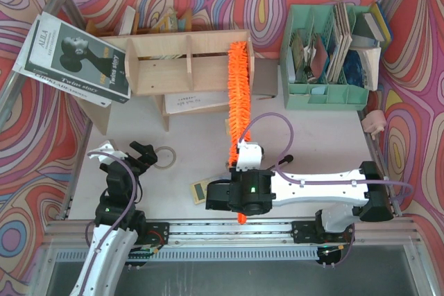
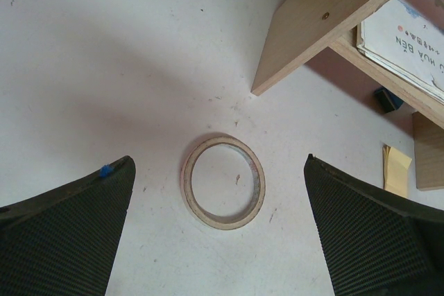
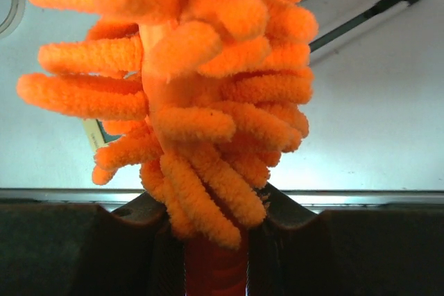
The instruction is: Dust the bookshelf with a duster
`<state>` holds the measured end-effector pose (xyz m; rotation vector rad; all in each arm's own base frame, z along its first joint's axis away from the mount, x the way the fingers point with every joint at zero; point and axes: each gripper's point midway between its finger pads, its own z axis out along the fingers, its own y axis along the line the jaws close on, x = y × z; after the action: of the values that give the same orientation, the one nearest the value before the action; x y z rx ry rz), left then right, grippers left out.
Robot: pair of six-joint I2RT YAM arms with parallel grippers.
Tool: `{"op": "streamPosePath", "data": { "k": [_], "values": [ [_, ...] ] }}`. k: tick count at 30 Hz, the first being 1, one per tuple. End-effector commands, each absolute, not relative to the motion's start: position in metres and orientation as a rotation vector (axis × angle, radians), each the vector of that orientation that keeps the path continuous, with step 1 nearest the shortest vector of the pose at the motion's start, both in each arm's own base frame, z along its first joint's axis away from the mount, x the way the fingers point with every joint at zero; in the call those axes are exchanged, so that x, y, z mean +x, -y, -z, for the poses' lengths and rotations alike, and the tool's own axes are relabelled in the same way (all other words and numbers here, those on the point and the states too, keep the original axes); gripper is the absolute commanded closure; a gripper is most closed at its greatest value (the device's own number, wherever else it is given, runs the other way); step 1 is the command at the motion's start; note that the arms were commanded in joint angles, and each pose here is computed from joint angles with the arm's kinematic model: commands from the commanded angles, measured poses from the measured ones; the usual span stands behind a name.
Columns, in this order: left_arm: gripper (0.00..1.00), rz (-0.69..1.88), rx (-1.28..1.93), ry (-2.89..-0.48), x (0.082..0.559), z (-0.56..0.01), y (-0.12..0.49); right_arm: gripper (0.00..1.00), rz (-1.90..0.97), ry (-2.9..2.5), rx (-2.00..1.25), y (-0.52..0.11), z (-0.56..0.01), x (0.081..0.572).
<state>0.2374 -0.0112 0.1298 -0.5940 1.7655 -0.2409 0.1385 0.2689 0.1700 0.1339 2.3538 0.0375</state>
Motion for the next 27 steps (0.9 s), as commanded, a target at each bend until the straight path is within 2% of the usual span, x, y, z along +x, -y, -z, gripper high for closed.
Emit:
{"op": "streamPosePath", "data": {
  "k": [1, 6, 12, 21, 27],
  "values": [
    [0.02, 0.233, -0.604, -1.764, 0.238, -0.125, 0.009, 1.00, 0.013, -2.259, 0.236, -0.236, -0.194, 0.147],
    [0.01, 0.231, -0.606, -1.762, 0.238, -0.125, 0.009, 1.00, -0.149, -2.252, -0.046, -0.290, -0.200, 0.152],
    [0.02, 0.229, -0.606, -1.765, 0.238, -0.124, 0.009, 1.00, -0.237, -2.125, -0.175, -0.326, -0.226, 0.150],
    [0.01, 0.227, -0.609, -1.759, 0.237, -0.126, 0.008, 1.00, -0.309, -1.918, -0.236, -0.340, -0.268, 0.141],
    [0.01, 0.229, -0.610, -1.759, 0.238, -0.125, 0.008, 1.00, -0.194, -1.880, -0.440, -0.324, -0.249, 0.125]
  ]
}}
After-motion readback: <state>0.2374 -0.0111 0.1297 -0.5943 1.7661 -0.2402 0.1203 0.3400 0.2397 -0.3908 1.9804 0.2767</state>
